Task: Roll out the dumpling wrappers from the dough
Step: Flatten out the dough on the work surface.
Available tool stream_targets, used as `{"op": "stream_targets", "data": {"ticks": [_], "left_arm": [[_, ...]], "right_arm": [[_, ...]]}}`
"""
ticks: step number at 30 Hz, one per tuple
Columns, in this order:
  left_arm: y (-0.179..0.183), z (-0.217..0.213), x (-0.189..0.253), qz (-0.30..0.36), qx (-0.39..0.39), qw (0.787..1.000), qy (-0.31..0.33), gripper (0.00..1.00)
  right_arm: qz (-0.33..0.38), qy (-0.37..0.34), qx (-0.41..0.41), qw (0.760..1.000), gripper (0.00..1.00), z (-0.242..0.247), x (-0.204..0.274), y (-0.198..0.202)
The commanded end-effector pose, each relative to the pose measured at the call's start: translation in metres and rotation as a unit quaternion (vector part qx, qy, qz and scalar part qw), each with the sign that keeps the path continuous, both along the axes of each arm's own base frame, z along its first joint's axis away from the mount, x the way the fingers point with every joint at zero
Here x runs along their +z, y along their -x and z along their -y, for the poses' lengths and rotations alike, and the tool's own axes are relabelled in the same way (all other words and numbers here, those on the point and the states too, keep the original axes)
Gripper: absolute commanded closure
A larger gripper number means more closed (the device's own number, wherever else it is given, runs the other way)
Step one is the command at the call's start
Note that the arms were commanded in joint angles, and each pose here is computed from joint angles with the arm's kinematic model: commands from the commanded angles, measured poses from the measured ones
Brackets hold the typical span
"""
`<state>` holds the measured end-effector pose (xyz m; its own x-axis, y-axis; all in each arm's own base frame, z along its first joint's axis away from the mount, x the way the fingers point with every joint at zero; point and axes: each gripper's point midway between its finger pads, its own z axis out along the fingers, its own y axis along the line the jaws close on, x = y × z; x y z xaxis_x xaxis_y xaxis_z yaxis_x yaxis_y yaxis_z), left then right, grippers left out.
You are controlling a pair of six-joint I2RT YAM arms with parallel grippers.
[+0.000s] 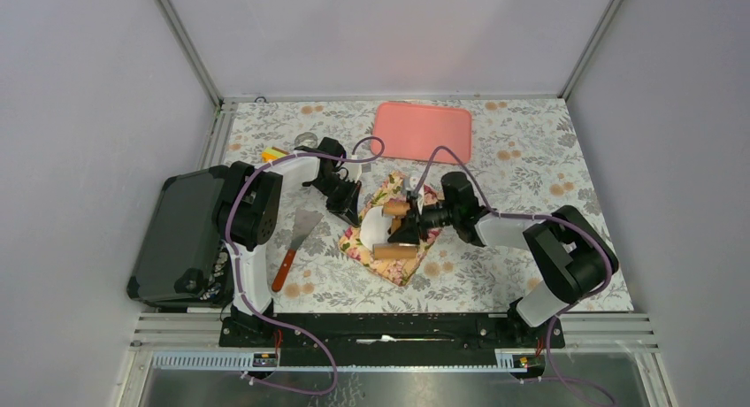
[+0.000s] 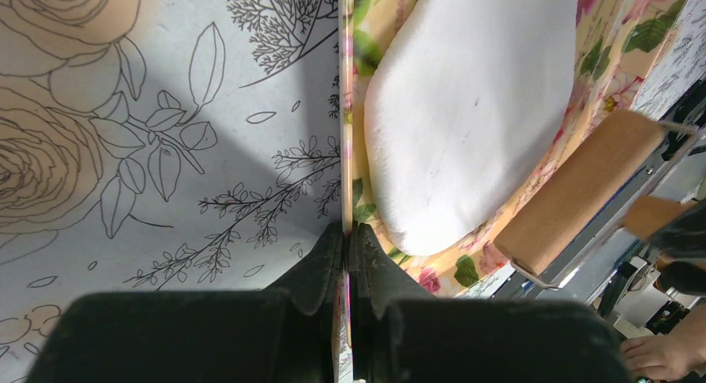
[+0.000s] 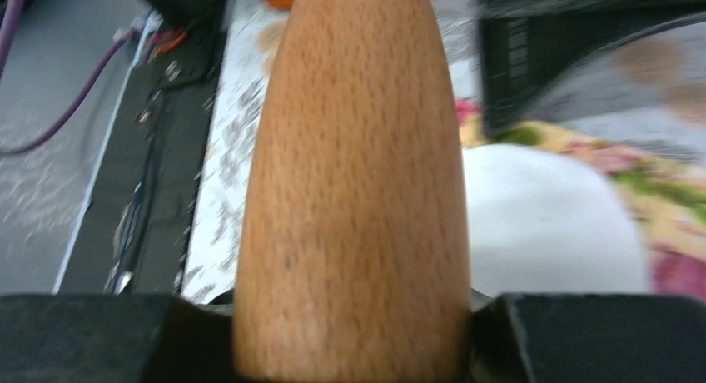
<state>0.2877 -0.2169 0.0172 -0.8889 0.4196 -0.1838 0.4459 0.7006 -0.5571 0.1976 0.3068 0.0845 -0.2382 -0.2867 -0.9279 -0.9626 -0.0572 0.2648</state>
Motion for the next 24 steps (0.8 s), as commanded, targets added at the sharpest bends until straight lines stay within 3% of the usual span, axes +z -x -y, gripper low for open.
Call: {"op": "stream_targets", "data": {"ticks": [1,10,16,24], "left_arm": [[0.003,-0.024,-0.032,0.006,-0.008,0.998,-0.063,1.00],[0.004,-0.024,-0.031,0.006,-0.009,0.998,-0.062,1.00],[0.004,-0.024,-0.031,0.006,-0.010,0.998,-0.061,1.00],[0.004,-0.023,-0.031,0.006,-0.010,0.998,-0.060,1.00]], "right_arm": [[0.022,-0.089,-0.115,0.989,1.00,-0.007,0.062,-0.070],[0.022,-0.041,-0.152,0.987,1.00,-0.012,-0.001,-0.110],[-0.001,0.039,-0.100,0.994,1.00,-0.005,-0.042,-0.061],[-0.018,0.078,-0.047,0.996,1.00,0.003,-0.056,-0.016]]}}
